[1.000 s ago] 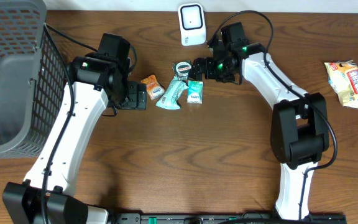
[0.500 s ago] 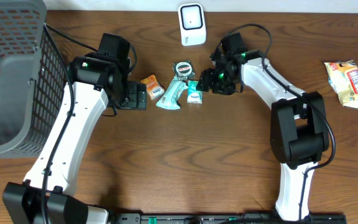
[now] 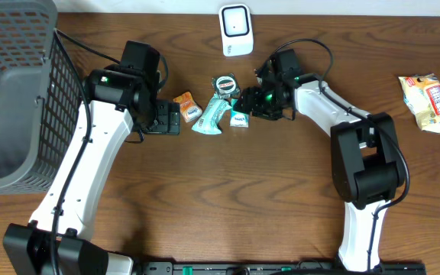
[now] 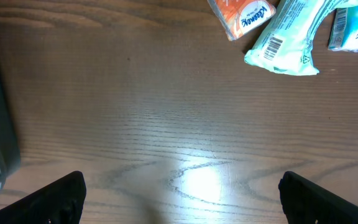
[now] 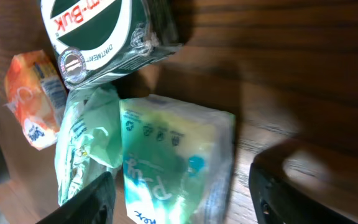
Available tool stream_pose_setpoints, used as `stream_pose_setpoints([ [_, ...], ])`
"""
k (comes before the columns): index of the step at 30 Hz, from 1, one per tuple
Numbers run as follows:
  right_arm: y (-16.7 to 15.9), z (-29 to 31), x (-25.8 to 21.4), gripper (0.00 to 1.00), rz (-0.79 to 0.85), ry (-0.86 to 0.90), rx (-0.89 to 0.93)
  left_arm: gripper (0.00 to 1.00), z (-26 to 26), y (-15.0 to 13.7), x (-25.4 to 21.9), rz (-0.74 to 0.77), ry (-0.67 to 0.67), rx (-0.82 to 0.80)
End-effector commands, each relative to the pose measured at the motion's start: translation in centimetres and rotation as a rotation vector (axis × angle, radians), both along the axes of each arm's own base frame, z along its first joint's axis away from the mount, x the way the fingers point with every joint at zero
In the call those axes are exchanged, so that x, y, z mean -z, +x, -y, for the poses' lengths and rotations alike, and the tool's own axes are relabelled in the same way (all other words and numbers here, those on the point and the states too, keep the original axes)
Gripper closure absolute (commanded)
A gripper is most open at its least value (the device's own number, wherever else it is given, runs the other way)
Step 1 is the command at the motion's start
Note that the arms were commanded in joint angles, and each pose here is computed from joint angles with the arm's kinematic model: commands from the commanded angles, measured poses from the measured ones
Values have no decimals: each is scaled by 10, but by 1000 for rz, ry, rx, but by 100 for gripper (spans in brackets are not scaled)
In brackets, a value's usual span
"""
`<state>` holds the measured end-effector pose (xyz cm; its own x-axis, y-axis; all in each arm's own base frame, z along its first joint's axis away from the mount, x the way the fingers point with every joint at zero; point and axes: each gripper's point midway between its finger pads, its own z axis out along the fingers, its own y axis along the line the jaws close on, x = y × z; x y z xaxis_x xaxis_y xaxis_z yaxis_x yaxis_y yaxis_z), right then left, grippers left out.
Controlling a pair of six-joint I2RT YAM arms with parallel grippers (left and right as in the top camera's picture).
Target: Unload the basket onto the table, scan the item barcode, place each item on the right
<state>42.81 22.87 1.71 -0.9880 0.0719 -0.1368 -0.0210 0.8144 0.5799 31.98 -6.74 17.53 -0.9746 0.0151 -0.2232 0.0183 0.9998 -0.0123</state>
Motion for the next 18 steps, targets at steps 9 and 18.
stream_pose_setpoints([
  [9, -22, 9, 30, 93, -84, -96, 28, 2, -1, -1, 2, -7, 6, -6],
  [18, -32, 8, -3, 99, -98, 64, -61, 2, -1, -1, 2, -8, 6, -6],
])
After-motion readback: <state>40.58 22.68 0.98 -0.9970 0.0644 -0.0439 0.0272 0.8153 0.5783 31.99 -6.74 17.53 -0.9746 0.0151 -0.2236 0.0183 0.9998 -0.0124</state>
